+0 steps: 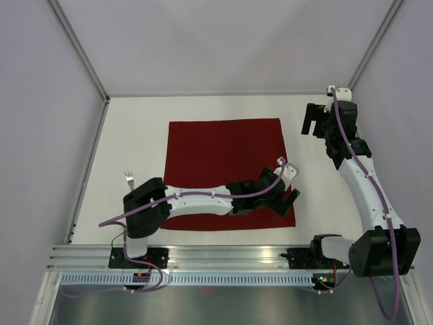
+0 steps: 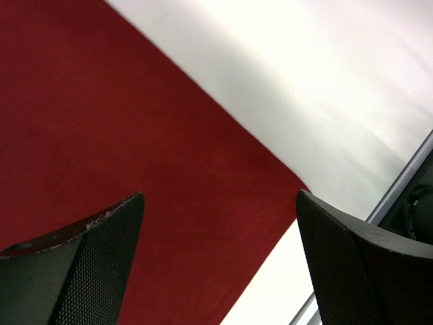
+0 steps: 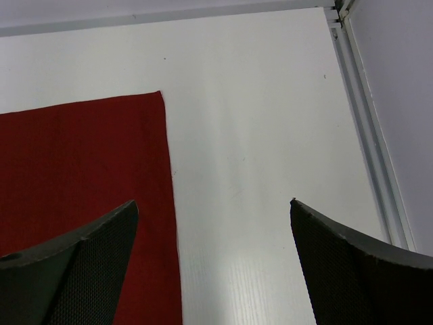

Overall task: Fold the napkin, place the utensils inside, and roll it up
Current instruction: Fold the napkin

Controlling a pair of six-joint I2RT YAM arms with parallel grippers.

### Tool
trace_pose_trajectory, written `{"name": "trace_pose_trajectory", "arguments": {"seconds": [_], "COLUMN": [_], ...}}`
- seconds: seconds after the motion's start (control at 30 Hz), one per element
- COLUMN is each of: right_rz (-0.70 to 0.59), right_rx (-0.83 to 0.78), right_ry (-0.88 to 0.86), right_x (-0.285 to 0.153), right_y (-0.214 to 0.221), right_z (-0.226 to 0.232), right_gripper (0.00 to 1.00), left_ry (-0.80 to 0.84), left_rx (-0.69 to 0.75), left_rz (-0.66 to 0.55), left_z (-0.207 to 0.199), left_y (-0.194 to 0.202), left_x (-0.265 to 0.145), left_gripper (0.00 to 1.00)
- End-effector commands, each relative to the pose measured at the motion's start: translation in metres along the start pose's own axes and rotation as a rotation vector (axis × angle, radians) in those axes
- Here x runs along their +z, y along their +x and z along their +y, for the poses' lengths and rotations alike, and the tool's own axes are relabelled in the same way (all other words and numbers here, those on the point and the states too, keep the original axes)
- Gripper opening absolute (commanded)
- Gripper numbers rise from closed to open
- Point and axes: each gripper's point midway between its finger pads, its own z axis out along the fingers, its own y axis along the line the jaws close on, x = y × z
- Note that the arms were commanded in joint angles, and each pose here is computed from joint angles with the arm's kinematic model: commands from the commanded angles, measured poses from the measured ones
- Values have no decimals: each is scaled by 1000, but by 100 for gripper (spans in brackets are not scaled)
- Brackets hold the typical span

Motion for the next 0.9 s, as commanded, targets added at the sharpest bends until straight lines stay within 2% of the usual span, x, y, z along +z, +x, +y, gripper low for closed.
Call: {"name": "trace_pose_trajectory", "arguments": {"seconds": [0.0, 0.03, 0.2, 0.47, 0.67, 0.87], "right_rz": [-7, -8, -28, -6, -3, -5], "right_rx": [10, 10, 13, 6, 5, 0], "right_ry": [1, 1, -2, 9, 14, 14], "right_x": [-6, -7, -11, -4, -4, -5], "right_y": [-6, -6, -9, -2, 1, 2], "right_z": [-1, -1, -1, -2, -3, -3], "right_gripper": [98, 98, 98, 98, 98, 98], "left_ry": [-6, -2, 38, 73, 78, 65], "left_rx": [92, 118, 169, 183, 194, 220], "left_rz": [-121, -91, -46, 37, 51, 58], "left_z": [-31, -39, -71, -93, -99, -98], "left_y": [-31, -15, 14, 60, 74, 86], "left_x": [15, 26, 42, 58, 66, 75], "left_gripper": [95, 94, 88, 75, 66, 65]}}
